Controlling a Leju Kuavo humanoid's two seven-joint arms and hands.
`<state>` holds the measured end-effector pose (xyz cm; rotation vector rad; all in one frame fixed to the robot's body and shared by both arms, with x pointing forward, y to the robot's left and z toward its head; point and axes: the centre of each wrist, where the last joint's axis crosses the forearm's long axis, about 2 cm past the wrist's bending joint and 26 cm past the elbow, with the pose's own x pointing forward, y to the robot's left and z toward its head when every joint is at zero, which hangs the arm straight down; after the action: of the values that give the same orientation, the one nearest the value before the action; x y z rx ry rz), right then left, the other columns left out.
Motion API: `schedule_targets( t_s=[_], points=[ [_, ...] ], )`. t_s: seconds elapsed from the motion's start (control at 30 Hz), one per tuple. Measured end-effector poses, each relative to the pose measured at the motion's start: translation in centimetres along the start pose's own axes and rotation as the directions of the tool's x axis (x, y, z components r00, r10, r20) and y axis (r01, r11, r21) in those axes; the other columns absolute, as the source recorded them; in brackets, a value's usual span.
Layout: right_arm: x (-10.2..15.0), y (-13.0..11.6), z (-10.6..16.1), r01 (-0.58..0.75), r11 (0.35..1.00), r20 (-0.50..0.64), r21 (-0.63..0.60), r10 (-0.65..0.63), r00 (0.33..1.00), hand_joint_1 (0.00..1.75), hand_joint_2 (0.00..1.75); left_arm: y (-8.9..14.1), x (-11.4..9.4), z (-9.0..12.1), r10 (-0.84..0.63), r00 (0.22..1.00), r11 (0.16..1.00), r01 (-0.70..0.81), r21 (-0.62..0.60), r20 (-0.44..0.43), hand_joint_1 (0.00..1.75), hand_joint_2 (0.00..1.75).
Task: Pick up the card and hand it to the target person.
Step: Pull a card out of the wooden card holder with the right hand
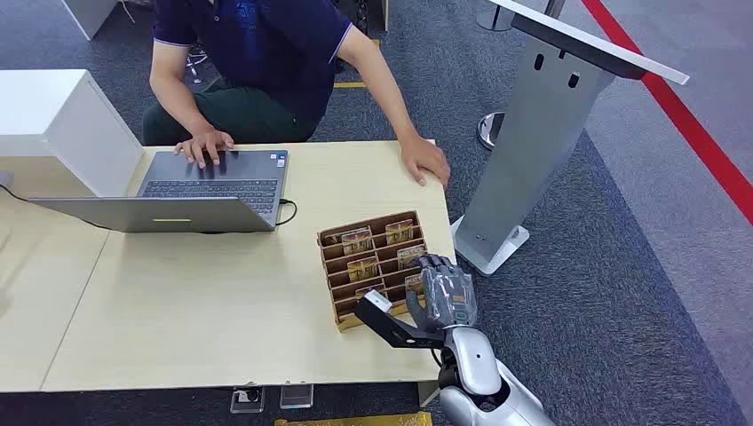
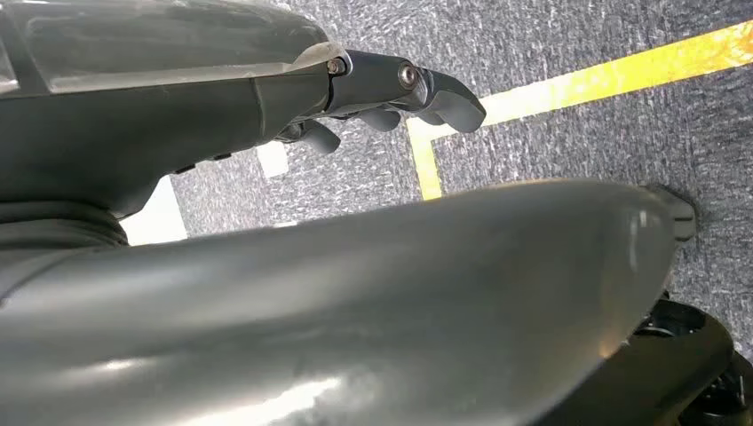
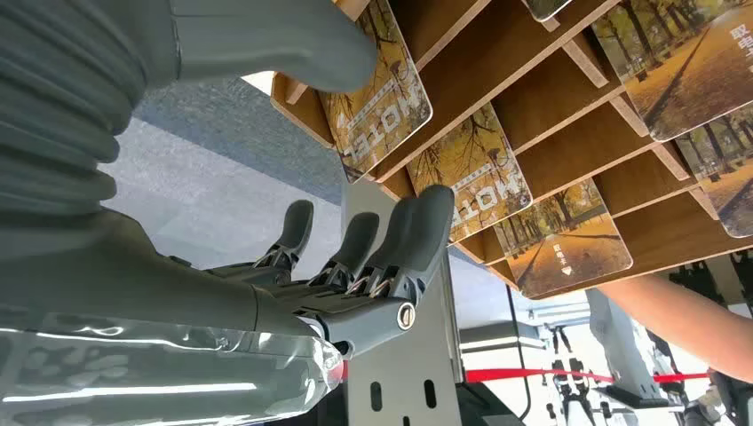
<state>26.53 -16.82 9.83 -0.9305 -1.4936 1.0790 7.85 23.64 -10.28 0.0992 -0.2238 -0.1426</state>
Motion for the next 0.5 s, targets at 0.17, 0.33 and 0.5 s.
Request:
schedule_targets(
  t_s=[0.17, 0.33, 0.5],
  points=[
    [-0.02, 0.08, 0.02, -0.003, 1.0, 0.0, 0.008, 0.003, 1.0, 0.8, 1.75, 0.0, 0.0, 0.0, 0.0, 1.0, 1.0, 0.0, -0.001, 0.001, 0.0, 0.0],
    [-0.02, 0.17, 0.03, -0.001, 1.0, -0.003, 0.017, 0.001, 1.0, 0.85, 1.75, 0.0, -0.01, 0.0, 0.001, 1.0, 1.0, -0.001, -0.002, 0.003, 0.0, 0.0],
    [0.01, 0.21, 0.03, 0.001, 1.0, -0.005, 0.022, -0.001, 1.0, 0.84, 1.75, -0.01, -0.01, 0.0, 0.001, 1.0, 1.0, -0.001, -0.003, 0.003, 0.0, 0.0]
  ],
)
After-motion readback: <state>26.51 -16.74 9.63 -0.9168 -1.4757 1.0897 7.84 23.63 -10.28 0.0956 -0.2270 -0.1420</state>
